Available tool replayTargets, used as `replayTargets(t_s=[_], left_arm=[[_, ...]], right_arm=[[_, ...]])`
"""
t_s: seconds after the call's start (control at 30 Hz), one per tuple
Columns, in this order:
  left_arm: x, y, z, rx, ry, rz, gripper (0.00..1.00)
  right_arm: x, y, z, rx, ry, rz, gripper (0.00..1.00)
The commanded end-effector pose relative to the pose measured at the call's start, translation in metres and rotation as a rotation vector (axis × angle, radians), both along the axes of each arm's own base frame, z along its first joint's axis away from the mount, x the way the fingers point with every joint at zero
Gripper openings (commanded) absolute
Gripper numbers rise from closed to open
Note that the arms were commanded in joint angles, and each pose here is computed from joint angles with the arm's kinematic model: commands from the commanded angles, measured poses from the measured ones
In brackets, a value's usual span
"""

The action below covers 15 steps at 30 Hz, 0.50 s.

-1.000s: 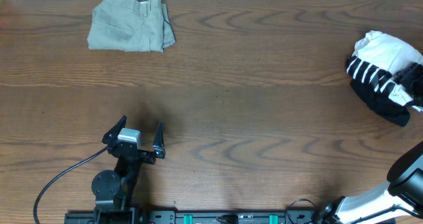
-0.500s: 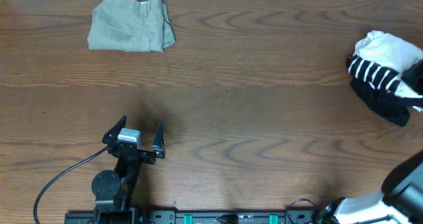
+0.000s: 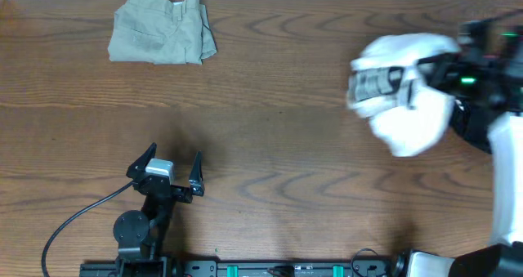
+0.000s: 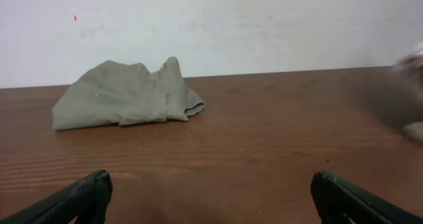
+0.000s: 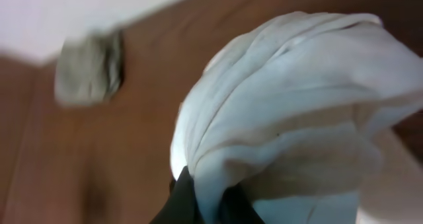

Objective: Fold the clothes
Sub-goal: 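Pull the white shirt left to the table center and release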

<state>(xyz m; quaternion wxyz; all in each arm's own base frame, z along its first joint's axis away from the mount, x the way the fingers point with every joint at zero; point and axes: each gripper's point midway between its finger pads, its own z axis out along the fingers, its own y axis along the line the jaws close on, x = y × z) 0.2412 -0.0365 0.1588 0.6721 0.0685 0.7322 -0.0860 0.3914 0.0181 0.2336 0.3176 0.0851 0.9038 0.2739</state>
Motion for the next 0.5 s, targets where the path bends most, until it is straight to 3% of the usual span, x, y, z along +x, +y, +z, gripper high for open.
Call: replayTargets(t_s=[0.0, 0.23, 0.27, 0.33, 0.43, 0.47], left_arm=[[-0.001, 0.000, -0.015, -0.006, 0.046, -0.004, 0.98], [-0.001, 0.000, -0.015, -0.006, 0.046, -0.004, 0.98], [-0.001, 0.000, -0.015, -0.006, 0.046, -0.004, 0.98], [-0.001, 0.000, -0.015, -0.006, 0.046, -0.004, 0.98], [-0.001, 0.000, -0.015, -0.006, 0.046, -0.004, 0.98], [-0.001, 0.000, -0.015, -0.006, 0.046, -0.004, 0.98]], right_arm=[[-0.007, 0.059, -0.032, -0.024, 0.063, 0.149, 0.01], [-0.023, 0.164, -0.073, -0.084, 0.088, 0.376, 0.02], [-0.026, 0.178, -0.075, -0.088, 0.079, 0.409, 0.11], [-0.027, 0.192, -0.079, -0.108, 0.063, 0.437, 0.49], [-0.029, 0.205, -0.083, -0.143, 0.043, 0.466, 0.57], [-0.030, 0.207, -0.085, -0.153, 0.041, 0.476, 0.65]])
